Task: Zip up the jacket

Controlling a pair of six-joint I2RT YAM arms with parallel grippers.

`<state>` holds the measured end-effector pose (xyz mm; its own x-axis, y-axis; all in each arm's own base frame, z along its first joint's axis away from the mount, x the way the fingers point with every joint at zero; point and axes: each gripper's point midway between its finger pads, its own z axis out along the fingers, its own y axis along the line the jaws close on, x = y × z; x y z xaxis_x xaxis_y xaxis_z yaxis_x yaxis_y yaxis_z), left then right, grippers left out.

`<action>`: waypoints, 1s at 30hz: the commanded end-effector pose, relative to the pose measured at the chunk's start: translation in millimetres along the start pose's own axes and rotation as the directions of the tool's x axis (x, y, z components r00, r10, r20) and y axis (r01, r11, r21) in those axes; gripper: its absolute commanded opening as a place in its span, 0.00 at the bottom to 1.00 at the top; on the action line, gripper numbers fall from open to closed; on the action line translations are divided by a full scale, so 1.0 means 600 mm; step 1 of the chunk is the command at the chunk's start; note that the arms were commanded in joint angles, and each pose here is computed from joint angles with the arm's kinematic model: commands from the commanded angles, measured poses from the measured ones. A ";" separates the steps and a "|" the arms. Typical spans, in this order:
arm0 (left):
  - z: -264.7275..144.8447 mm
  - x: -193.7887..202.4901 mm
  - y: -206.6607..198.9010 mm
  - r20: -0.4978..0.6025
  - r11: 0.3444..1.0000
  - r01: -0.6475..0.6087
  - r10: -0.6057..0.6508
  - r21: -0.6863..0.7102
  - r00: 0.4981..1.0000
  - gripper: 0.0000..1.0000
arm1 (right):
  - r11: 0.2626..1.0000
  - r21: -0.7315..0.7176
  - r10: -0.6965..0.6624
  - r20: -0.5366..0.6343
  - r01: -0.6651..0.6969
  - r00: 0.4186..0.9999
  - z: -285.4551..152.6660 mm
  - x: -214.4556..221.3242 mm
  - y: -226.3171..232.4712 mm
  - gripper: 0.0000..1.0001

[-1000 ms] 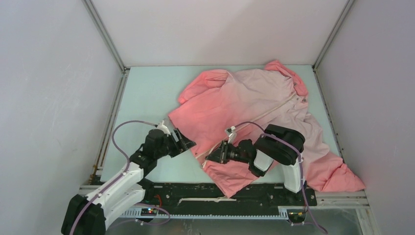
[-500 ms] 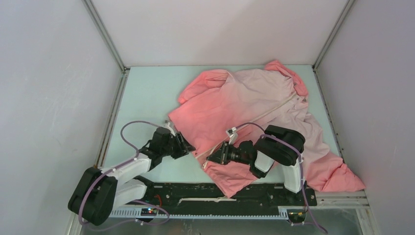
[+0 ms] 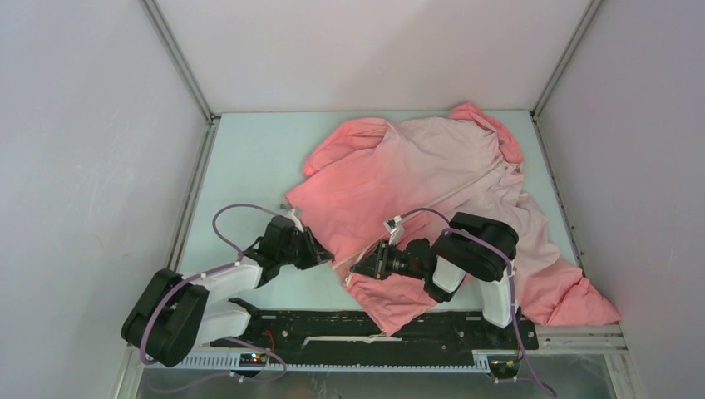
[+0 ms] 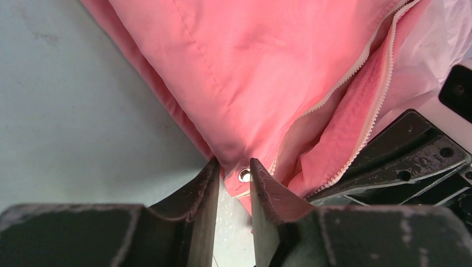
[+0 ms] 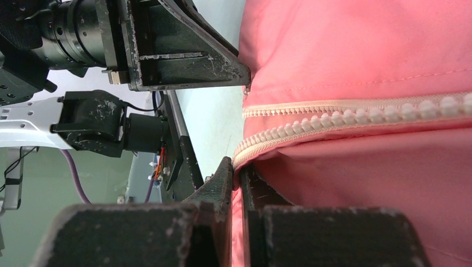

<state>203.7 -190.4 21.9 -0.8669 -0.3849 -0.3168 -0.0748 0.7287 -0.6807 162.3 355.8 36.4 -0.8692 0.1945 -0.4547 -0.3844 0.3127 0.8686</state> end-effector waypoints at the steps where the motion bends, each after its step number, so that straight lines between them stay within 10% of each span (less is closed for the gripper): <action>1: 0.005 -0.019 -0.038 0.020 0.996 -0.052 0.050 0.071 0.999 0.29 | 0.998 -0.053 -0.044 0.053 0.047 0.998 0.002 -0.020 0.026 0.00; 19: -0.021 -0.030 -0.093 0.086 0.964 -0.126 0.109 0.236 0.990 0.01 | 0.993 -0.044 0.111 0.113 -0.107 0.987 -0.002 -0.040 0.038 0.00; 30: -0.034 -0.039 -0.108 0.103 0.963 -0.108 0.085 0.248 0.991 0.28 | 0.991 -0.033 0.133 0.107 -0.130 0.985 -0.001 -0.035 0.032 0.00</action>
<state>215.2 -211.1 78.3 -0.8183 -0.3794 -0.4318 0.1196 0.6224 -0.7735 168.7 355.2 46.4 -0.8924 0.2935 -0.3428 -0.2581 0.2913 0.9211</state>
